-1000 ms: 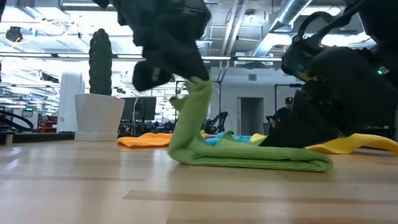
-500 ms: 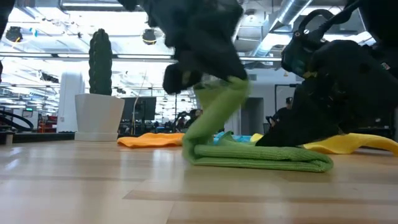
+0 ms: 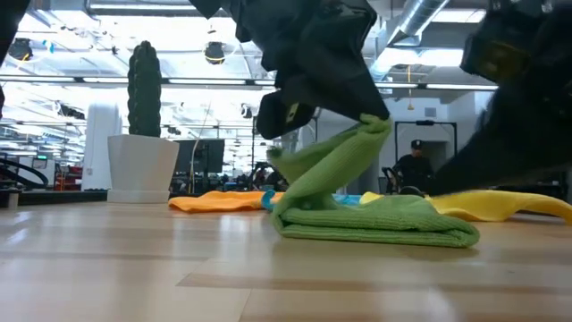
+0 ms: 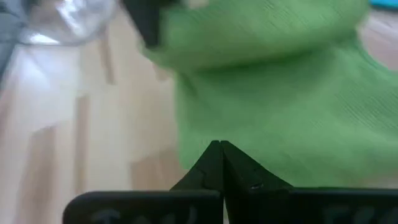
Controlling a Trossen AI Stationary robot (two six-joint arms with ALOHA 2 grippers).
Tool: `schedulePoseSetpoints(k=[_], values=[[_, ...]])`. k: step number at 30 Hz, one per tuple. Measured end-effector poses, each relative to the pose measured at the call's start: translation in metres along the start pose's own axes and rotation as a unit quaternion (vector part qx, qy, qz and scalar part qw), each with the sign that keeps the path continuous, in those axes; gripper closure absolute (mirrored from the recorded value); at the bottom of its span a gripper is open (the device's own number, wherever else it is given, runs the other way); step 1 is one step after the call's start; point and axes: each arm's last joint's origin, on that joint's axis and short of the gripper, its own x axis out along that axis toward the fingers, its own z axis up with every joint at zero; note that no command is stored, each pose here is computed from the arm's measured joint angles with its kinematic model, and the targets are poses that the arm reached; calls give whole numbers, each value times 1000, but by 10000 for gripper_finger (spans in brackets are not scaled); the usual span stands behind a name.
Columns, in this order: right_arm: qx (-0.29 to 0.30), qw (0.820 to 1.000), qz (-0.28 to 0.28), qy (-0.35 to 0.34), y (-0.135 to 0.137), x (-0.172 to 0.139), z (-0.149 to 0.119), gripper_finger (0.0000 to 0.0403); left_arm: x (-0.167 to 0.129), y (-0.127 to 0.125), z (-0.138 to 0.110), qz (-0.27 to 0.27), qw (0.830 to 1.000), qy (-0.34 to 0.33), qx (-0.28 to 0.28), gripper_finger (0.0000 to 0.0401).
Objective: Fold microfiber towels
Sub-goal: Fold the green microfiber towel
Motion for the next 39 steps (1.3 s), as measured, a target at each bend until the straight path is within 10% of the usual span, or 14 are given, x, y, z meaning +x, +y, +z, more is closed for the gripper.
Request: schedulePoseSetpoints(k=[29,39], values=[[-14,1000,-14,11,-3,0,-3,384,37,9,-7,-17,1000,22,-7,400],[-15,1000,-15,12,-3,0,-3,377,37,6,-2,-20,1000,-15,-7,338]])
